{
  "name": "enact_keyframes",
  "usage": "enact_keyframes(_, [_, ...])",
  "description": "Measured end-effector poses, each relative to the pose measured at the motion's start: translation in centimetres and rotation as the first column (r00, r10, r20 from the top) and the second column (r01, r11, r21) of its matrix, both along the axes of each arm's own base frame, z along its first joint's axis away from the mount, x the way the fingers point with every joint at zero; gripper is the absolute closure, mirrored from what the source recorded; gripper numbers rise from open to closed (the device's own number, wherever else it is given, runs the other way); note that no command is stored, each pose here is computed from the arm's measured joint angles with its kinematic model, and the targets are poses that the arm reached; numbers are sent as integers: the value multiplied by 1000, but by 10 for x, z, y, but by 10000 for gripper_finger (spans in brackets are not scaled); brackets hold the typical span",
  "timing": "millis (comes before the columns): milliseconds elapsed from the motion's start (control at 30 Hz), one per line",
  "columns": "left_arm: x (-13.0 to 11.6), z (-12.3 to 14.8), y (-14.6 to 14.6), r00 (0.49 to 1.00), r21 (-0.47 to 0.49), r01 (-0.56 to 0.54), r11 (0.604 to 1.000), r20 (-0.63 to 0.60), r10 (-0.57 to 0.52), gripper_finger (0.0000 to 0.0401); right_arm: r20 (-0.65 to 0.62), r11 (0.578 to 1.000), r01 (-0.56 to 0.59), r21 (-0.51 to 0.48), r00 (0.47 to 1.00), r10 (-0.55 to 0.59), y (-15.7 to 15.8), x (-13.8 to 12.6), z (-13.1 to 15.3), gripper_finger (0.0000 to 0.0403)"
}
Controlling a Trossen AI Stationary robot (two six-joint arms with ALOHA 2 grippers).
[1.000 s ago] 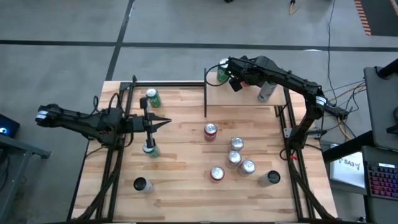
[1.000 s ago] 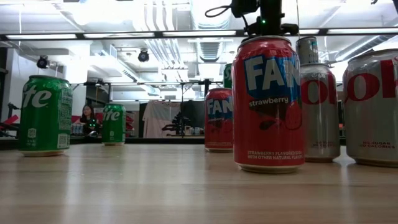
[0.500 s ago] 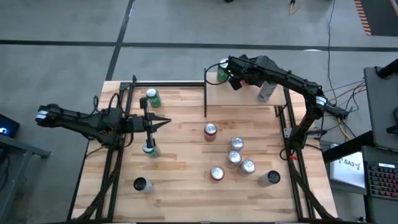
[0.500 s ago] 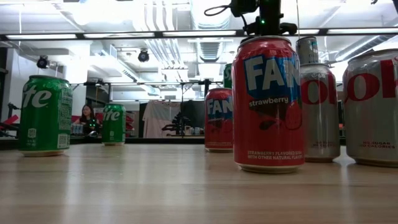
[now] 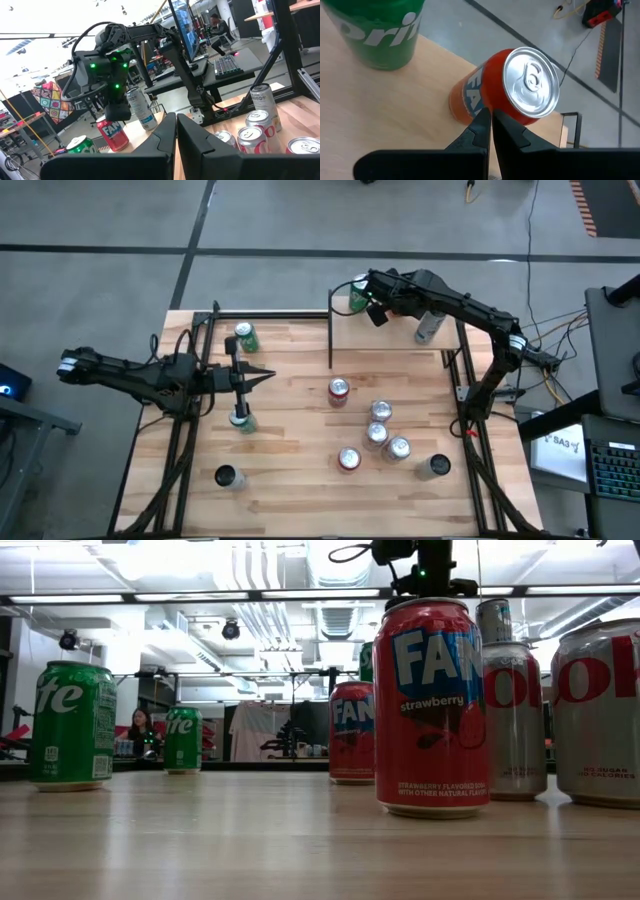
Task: Place canned beverage on shelf
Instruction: Put the top left orange soda can on the shelf
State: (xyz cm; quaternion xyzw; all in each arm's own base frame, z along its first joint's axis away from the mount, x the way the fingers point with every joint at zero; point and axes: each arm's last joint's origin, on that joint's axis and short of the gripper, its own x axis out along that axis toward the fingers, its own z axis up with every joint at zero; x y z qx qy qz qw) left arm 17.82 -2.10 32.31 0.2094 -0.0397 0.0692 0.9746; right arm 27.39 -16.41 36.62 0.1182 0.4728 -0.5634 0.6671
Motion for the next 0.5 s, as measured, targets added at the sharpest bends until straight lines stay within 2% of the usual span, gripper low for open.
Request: enact_keyframes(500, [0,0,0,1000,0,1,1000,0,-1,401,-15,999,-11,-36,1000,10,-3,-1,3,394])
